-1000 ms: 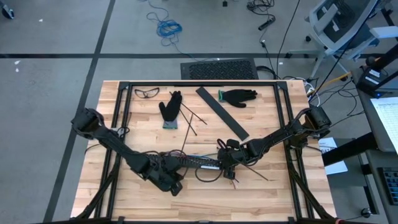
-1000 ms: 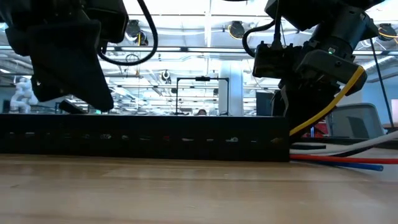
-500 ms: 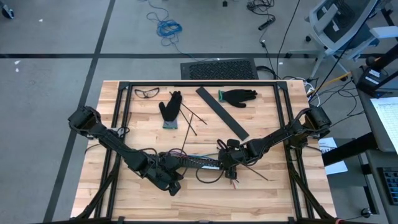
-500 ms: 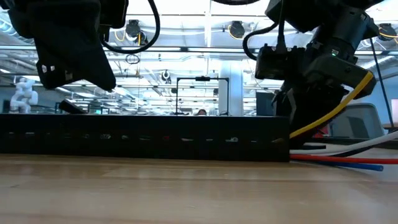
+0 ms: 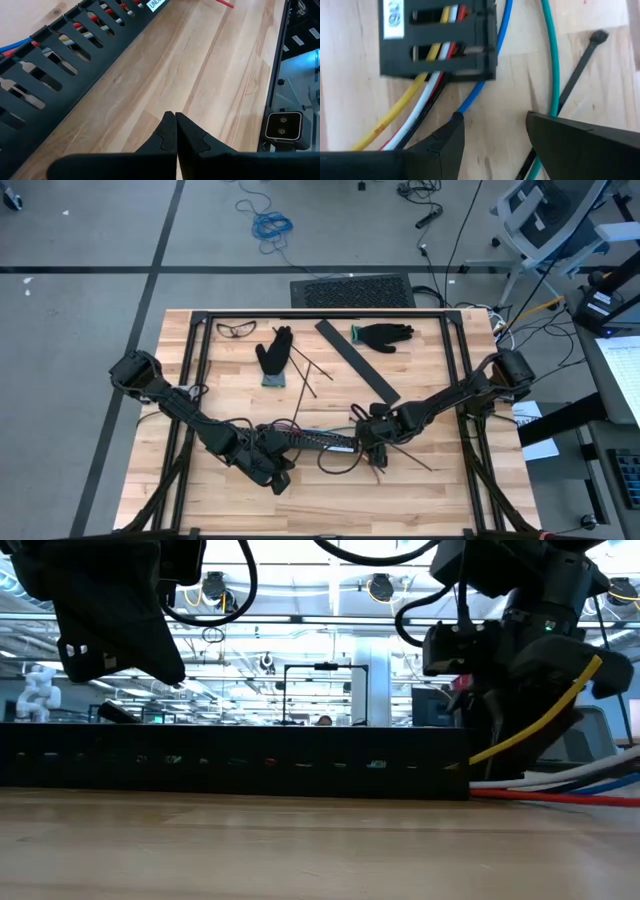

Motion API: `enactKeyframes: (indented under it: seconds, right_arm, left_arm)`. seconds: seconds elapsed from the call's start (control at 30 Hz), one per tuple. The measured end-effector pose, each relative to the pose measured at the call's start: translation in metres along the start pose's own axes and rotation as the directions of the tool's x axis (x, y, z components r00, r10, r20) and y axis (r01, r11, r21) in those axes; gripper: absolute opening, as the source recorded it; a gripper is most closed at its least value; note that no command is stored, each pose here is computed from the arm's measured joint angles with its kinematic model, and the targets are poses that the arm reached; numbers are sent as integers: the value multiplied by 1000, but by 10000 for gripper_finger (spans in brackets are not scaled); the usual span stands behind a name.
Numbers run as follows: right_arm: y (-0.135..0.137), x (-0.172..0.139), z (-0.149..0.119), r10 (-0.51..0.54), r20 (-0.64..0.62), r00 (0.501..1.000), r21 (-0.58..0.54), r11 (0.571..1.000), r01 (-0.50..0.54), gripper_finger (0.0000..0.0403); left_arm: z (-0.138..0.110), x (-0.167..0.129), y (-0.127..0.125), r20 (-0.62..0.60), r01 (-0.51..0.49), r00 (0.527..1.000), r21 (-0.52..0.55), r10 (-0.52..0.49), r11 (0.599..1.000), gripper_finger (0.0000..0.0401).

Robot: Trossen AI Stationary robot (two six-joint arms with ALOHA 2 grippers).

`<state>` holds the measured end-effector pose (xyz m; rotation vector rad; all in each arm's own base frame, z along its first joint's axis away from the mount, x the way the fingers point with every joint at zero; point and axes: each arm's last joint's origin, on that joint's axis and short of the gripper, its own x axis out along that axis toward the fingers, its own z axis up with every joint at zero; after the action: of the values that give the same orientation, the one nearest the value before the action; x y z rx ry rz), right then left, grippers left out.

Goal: Ziptie cables
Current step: Put the ziptied cables in the black cable duct

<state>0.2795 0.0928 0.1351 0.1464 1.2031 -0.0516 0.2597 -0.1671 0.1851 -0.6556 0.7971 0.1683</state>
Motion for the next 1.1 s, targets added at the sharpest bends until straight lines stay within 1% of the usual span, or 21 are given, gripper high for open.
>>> enactKeyframes:
  seconds: [0.17, 0.27, 0.4, 0.47, 0.57, 0.7, 0.73, 0.8, 0.83, 0.9, 0.93, 1.0, 1.07, 1.1]
  right_arm:
    - [-3, -15, -6, 1, -40, 999, -1, 1000, -1, 205]
    - [-6, -29, -12, -18, -74, 997, 12, 1000, 18, 205]
    - [-7, -48, -20, -40, -107, 993, 0, 999, 40, 205]
    - [-10, -55, -23, -62, -109, 992, 11, 998, 64, 205]
    - [-13, -66, -22, -98, -55, 994, 45, 994, 101, 205]
    - [-16, -77, -20, -149, 35, 988, 106, 984, 144, 205]
    - [-16, -80, -19, -160, 54, 986, 126, 980, 152, 205]
    - [-18, -83, -18, -182, 80, 980, 163, 972, 167, 205]
    - [-18, -83, -18, -189, 87, 978, 175, 969, 172, 203]
    - [-19, -85, -18, -209, 106, 972, 195, 963, 186, 201]
    - [-19, -85, -18, -220, 113, 969, 198, 961, 195, 200]
    - [-19, -86, -18, -227, 116, 967, 195, 960, 201, 199]
    - [-21, -85, -17, -239, 120, 964, 201, 956, 212, 199]
    - [-21, -86, -17, -249, 124, 960, 203, 954, 221, 199]
  left_arm:
    - [0, 0, 0, 0, -1, 1000, 4, 1, 1000, 0]
    - [0, 0, 0, 2, 0, 1000, 8, 0, 1000, 0]
    - [1, -1, 0, 22, -10, 1000, 50, 9, 999, 0]
    - [5, -5, -1, 41, -22, 999, 100, 18, 995, 0]
    - [17, -17, -7, 121, -54, 992, 198, 30, 979, 0]
    - [30, -32, -9, 223, -143, 973, 351, 65, 926, 0]
    - [32, -35, -8, 225, -167, 971, 385, 83, 908, 0]
    - [31, -36, 1, 184, -221, 971, 429, 155, 876, 0]
    - [28, -36, 7, 139, -246, 969, 446, 205, 861, 0]
    - [21, -38, 22, 51, -316, 942, 464, 331, 828, 0]
    - [17, -40, 26, 19, -339, 928, 460, 373, 821, 0]
    - [12, -49, 27, -17, -365, 908, 460, 419, 810, 0]
    - [6, -62, 23, -12, -373, 905, 460, 425, 806, 0]
    - [3, -67, 21, -5, -375, 907, 447, 422, 812, 0]
